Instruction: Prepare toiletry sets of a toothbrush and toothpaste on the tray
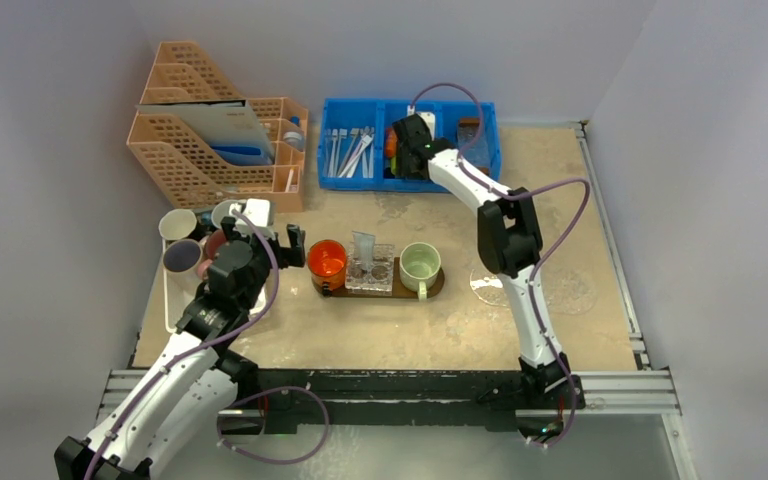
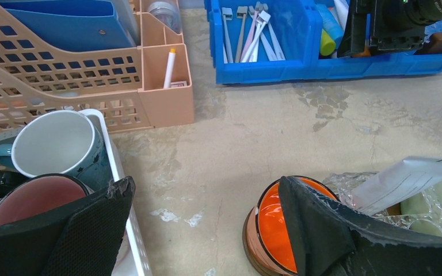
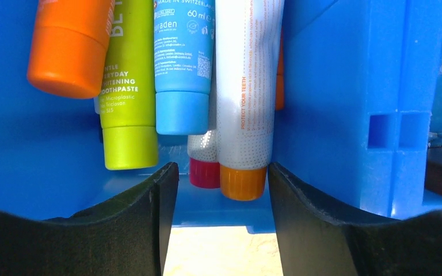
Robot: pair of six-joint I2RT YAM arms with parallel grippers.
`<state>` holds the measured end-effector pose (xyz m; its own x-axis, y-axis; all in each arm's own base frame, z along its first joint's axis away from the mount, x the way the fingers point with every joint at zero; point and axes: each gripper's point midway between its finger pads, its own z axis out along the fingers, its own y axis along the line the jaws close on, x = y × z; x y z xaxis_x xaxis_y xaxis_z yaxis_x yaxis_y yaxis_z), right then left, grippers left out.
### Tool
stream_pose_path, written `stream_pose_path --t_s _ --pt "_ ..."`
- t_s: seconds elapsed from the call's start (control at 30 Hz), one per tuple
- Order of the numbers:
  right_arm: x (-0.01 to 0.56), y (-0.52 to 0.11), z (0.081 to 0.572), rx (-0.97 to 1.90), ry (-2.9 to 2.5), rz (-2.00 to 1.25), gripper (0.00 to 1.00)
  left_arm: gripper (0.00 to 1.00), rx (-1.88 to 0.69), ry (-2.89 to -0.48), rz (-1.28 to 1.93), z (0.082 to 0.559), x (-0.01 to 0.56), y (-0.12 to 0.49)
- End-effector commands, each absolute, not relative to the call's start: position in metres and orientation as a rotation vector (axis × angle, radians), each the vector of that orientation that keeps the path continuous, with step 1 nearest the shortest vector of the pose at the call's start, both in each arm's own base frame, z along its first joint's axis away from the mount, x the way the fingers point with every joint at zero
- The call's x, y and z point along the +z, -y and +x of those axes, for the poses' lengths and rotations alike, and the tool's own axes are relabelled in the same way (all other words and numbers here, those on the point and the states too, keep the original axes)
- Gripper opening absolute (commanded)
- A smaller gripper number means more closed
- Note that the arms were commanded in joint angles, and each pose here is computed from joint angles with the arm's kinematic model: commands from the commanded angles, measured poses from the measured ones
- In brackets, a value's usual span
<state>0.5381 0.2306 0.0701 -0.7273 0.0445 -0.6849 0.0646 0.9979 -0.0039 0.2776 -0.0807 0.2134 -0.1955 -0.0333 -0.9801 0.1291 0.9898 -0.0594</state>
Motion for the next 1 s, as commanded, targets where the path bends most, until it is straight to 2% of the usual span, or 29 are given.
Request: stream_pose_path --t_s 0.0,0.37,0.53,0.97 --pt "0.073 -0.218 0.548 -0.076 -2.368 0.114 0.59 0.94 -0.161 -1.719 0.062 0.281 0.234 0.082" --pt "0.110 -0.228 0.545 0.065 -2.307 0.127 0.23 0.94 -0.162 -1.720 0.059 0.281 0.233 0.082" --pt "0.136 -0.225 0.538 0.100 -2.259 0.142 0.01 0.95 -0.168 -1.720 0.055 0.281 0.233 0.082" --pt "0.177 -0.223 0.523 0.186 -2.167 0.146 0.00 0.95 -0.178 -1.724 -0.016 0.277 0.235 0.076"
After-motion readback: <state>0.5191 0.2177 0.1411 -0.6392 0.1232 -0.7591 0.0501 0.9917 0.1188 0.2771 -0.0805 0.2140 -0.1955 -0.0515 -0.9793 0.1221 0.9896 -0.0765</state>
